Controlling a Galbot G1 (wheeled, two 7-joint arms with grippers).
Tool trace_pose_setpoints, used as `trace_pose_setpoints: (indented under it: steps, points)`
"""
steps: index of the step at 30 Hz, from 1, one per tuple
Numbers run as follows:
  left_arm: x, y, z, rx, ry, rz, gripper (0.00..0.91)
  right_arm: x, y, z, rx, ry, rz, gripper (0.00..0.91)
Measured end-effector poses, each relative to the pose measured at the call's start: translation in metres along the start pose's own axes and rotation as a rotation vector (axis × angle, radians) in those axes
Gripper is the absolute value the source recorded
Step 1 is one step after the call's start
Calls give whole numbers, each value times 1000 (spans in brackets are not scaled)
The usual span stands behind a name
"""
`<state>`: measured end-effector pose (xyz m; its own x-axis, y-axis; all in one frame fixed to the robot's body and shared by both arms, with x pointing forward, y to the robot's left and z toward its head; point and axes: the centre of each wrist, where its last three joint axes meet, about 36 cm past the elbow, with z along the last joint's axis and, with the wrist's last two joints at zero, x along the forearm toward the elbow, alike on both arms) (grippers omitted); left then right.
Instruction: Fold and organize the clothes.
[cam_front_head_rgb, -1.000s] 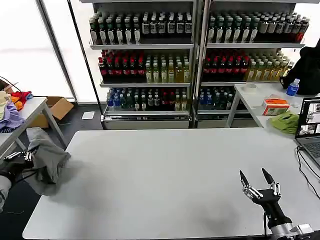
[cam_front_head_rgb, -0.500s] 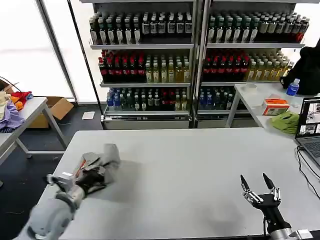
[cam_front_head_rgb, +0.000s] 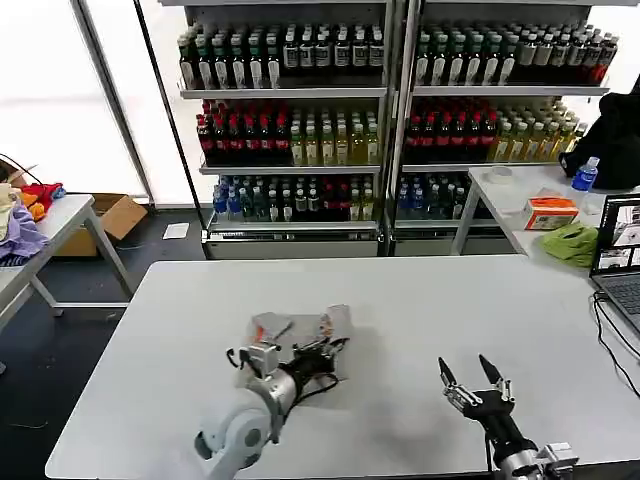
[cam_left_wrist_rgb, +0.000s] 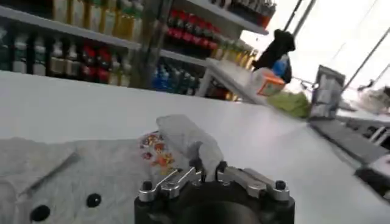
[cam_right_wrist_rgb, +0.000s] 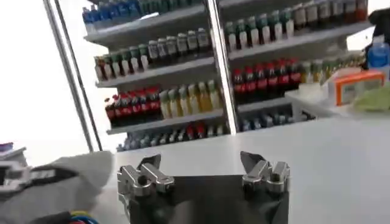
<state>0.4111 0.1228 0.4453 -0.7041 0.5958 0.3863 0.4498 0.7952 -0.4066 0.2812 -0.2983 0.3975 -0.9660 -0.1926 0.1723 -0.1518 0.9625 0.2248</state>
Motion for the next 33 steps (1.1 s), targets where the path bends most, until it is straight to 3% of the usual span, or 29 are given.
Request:
trace_pose_setpoints:
  steps: [6, 11, 16, 26, 33]
  points:
    - [-5, -24, -16, 61, -31, 77, 907, -22, 21, -12, -80, 96, -48, 907]
    - [4, -25, -32, 87, -86, 106, 907, -37, 31, -27, -122, 150, -87, 907]
    - [22, -17, -41, 110, -158, 105, 907, -47, 39, -34, -162, 194, -118, 907]
    - [66, 16, -44, 141, -253, 17, 907, -80, 54, -27, -210, 265, -99, 907]
    - [87, 39, -38, 161, -302, -75, 907, -99, 62, -20, -173, 291, -74, 907]
